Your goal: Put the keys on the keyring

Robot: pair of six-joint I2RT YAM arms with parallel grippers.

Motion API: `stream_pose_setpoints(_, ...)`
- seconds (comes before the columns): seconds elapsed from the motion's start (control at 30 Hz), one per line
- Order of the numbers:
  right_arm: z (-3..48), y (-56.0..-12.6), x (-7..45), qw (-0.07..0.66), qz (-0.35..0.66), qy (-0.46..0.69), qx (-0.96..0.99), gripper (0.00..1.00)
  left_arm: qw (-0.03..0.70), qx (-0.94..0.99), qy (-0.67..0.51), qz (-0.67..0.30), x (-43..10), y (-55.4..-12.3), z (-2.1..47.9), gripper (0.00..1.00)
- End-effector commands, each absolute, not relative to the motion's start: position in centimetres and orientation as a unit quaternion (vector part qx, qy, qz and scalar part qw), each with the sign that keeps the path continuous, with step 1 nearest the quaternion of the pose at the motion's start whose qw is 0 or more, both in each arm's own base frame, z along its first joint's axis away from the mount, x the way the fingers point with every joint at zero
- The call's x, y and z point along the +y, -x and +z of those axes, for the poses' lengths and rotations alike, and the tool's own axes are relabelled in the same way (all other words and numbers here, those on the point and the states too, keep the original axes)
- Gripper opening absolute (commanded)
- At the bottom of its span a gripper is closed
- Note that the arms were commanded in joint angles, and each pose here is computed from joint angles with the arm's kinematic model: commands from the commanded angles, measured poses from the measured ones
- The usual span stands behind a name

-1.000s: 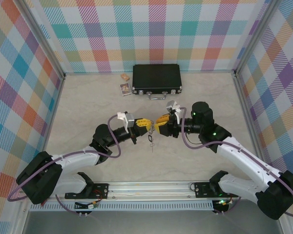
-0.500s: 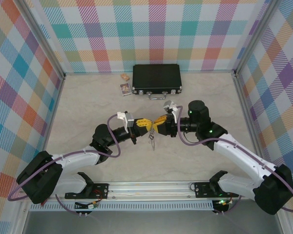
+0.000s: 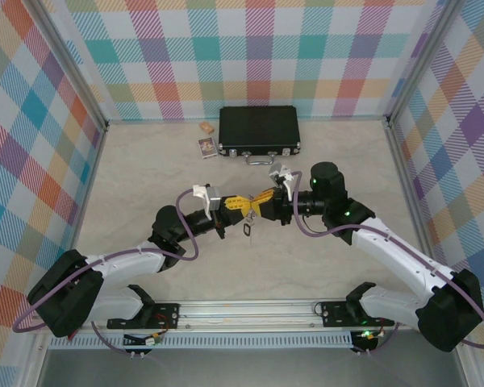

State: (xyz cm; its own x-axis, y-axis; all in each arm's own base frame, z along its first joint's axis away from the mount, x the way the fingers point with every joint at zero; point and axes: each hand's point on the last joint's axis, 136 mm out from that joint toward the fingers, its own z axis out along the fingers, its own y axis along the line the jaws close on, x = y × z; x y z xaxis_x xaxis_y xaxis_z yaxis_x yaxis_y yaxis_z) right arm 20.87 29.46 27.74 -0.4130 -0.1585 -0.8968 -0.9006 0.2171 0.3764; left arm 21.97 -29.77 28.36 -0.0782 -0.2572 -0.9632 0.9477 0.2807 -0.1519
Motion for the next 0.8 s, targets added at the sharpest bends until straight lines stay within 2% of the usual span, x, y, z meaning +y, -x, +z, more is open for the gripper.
stream_pose_setpoints(0.0,28.4,-20.5,29.6,0.375,0.5,0.4,0.67,0.16,0.625,0.493,-0.32,-0.513,-29.5,-22.1,31.4,0.0)
stream_pose_setpoints(0.07,28.3,-20.4,29.5,0.372,0.501,0.401,0.671,0.07,0.623,0.492,-0.32,-0.517,-29.6,-22.1,31.3,0.0)
stream_pose_setpoints(0.13,28.2,-20.3,29.5,0.371,0.5,0.401,0.672,0.04,0.623,0.492,-0.318,-0.518,-29.7,-22.2,31.2,0.0)
stream_pose_setpoints(0.17,28.2,-20.4,29.5,0.372,0.498,0.401,0.673,0.0,0.623,0.491,-0.318,-0.519,-29.7,-22.2,31.3,0.0)
stream_pose_setpoints(0.3,28.2,-20.5,29.3,0.378,0.491,0.4,0.675,0.0,0.622,0.492,-0.317,-0.52,-29.7,-22.3,31.2,0.0)
stream_pose_setpoints(0.5,28.1,-21.0,28.8,0.399,0.463,0.403,0.681,0.0,0.612,0.525,-0.301,-0.509,-29.6,-23.3,30.5,0.16)
stream_pose_setpoints(0.6,27.8,-21.6,28.4,0.413,0.439,0.4,0.69,0.0,0.618,0.545,-0.292,-0.485,-29.0,-24.1,29.9,0.36)
stream_pose_setpoints(0.77,26.7,-22.3,28.2,0.412,0.412,0.409,0.703,0.0,0.619,0.588,-0.31,-0.419,-28.0,-24.7,28.5,0.39)
